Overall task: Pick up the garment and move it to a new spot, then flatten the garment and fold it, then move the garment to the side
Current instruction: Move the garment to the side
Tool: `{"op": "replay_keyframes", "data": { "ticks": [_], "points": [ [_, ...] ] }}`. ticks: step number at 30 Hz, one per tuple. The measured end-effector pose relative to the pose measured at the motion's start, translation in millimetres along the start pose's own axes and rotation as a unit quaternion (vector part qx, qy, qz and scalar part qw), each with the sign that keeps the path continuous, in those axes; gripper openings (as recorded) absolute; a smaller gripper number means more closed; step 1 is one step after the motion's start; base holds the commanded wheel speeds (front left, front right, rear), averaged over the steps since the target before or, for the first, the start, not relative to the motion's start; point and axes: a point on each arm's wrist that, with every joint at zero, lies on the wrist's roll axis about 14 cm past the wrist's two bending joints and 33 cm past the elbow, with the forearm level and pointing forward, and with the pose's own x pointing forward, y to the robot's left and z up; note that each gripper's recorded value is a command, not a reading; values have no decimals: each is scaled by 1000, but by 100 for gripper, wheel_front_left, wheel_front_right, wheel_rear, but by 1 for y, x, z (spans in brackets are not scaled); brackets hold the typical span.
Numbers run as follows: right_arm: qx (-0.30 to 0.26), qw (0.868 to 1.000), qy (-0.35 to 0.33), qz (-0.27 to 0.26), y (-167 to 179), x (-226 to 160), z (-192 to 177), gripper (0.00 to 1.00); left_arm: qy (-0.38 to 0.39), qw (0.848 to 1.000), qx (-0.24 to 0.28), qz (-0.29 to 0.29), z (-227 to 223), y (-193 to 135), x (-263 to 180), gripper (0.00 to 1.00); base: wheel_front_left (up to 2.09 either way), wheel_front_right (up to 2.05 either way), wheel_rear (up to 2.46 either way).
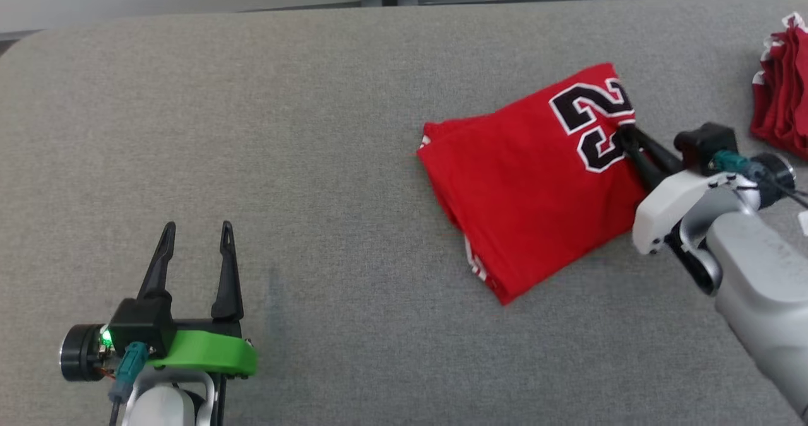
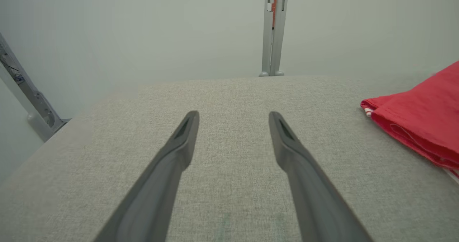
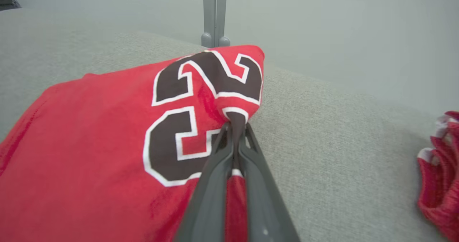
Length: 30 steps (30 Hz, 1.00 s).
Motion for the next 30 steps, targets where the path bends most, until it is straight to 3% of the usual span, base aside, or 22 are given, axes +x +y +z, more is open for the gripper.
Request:
{"op": "replay_keyframes", "data": {
  "ticks": [9, 16, 22, 30],
  "points": [
    [-71, 995, -3, -67, -101, 0, 28, 0, 19, 998, 4, -62, -26, -36, 43, 100, 0, 0, 0],
    [-125, 983, 29, -130, -178, -23, 37, 0, 34, 994, 3, -102, -51, -59, 70, 100, 0, 0, 0],
    [-141, 969, 64, -190, -234, -54, 44, 0, 44, 990, -2, -131, -70, -80, 81, 100, 0, 0, 0],
    [-125, 950, 123, -259, -284, -85, 28, 0, 48, 987, -5, -155, -85, -93, 92, 100, 0, 0, 0]
  ]
}}
